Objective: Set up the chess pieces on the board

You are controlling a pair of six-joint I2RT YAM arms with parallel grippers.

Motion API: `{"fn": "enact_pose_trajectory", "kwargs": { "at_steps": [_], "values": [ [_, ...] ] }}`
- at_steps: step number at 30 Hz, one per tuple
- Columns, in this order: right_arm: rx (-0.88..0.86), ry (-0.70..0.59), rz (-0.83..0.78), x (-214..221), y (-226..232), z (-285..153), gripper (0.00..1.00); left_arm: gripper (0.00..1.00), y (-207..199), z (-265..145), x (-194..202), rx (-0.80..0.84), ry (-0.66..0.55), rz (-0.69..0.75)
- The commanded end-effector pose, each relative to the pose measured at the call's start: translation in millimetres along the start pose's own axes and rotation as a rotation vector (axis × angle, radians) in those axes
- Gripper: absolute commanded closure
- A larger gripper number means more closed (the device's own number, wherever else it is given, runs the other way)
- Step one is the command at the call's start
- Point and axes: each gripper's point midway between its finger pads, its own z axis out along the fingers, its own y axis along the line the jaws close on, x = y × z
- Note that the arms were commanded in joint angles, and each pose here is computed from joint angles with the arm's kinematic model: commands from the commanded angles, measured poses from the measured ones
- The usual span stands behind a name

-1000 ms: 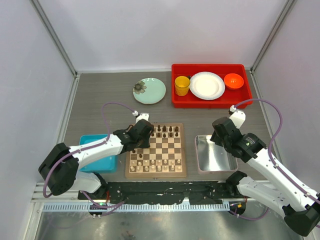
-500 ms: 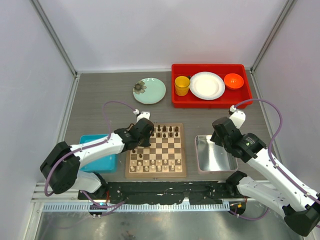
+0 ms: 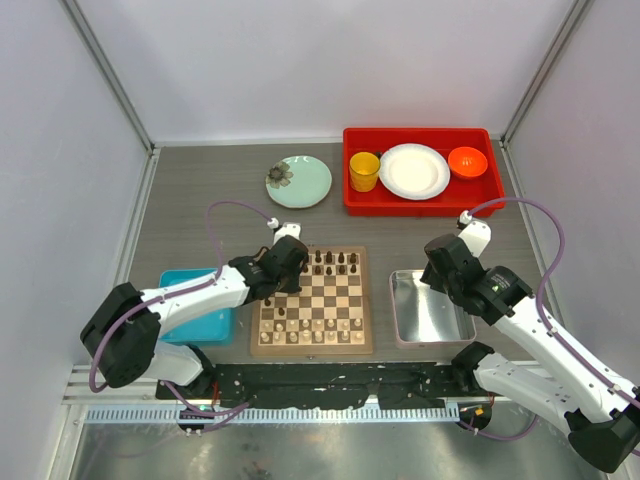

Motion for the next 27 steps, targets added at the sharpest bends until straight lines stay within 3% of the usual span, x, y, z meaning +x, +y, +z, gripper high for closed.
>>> {"fn": "enact_pose_trajectory", "kwargs": {
  "at_steps": [1,12,27],
  "values": [
    [0.003,-0.037,0.012,-10.3,-1.0,-3.9,0.54,0.83,-3.6,-4.1,-21.9,0.001,-0.066,-0.013],
    [0.005,-0.035,0.012,-9.3,-1.4,-3.3,0.55,0.83,-12.9,-4.9,-62.7,0.002,-0.174,-0.014],
    [0.007,-0.033,0.009,-9.3,-1.2,-2.8,0.55,0.82,-3.2,15.1,-70.8,-0.05,-0.18,-0.016]
  ]
}}
